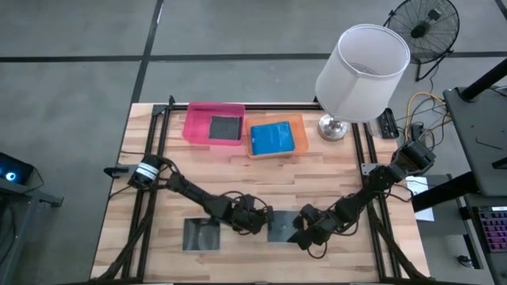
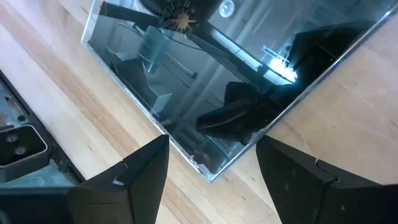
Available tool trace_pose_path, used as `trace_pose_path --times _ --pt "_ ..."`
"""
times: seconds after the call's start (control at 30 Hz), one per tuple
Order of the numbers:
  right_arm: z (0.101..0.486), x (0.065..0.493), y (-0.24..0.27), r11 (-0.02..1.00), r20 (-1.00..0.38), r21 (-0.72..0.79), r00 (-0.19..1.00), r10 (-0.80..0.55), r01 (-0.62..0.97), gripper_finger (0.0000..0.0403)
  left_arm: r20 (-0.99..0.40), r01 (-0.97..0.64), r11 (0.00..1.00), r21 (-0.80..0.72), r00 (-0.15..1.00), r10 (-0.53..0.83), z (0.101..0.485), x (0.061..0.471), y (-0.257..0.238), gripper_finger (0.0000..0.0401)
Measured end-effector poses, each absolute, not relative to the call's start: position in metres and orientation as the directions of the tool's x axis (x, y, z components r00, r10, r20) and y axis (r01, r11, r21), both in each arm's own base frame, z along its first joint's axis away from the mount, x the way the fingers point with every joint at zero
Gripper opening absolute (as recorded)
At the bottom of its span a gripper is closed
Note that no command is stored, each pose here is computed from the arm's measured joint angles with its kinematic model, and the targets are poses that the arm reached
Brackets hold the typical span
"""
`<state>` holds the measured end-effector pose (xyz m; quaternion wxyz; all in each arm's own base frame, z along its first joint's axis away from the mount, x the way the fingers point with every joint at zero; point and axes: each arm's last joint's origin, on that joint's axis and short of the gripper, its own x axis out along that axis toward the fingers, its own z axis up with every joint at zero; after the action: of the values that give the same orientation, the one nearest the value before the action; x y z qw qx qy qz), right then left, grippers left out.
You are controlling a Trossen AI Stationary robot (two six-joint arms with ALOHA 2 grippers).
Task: Pick & place jewel cases by type
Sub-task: Put the right black CD case into the pink bin
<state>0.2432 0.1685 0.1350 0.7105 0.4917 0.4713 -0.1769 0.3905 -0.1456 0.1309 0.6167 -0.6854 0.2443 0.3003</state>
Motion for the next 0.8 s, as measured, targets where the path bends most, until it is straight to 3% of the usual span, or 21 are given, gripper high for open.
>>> trace_pose_path --times 0.17,0.37,0.8 --pt "0.135 0.244 0.166 0.405 -0.840 0.535 0.521 0.154 0.742 0.0235 -0.763 -0.759 -0.108 -0.642 0.646 0.003 0.129 0.386 -0.145 0.0000" --pt "0.134 0.242 0.163 0.293 -0.842 0.528 0.536 0.060 0.797 0.0235 -0.778 -0.778 -0.027 -0.627 0.628 -0.030 0.129 0.383 -0.149 0.0000" --pt "0.136 0.237 0.158 0.291 -0.869 0.478 0.494 0.021 0.829 0.0235 -0.793 -0.794 0.044 -0.606 0.600 -0.104 0.128 0.381 -0.153 0.0000"
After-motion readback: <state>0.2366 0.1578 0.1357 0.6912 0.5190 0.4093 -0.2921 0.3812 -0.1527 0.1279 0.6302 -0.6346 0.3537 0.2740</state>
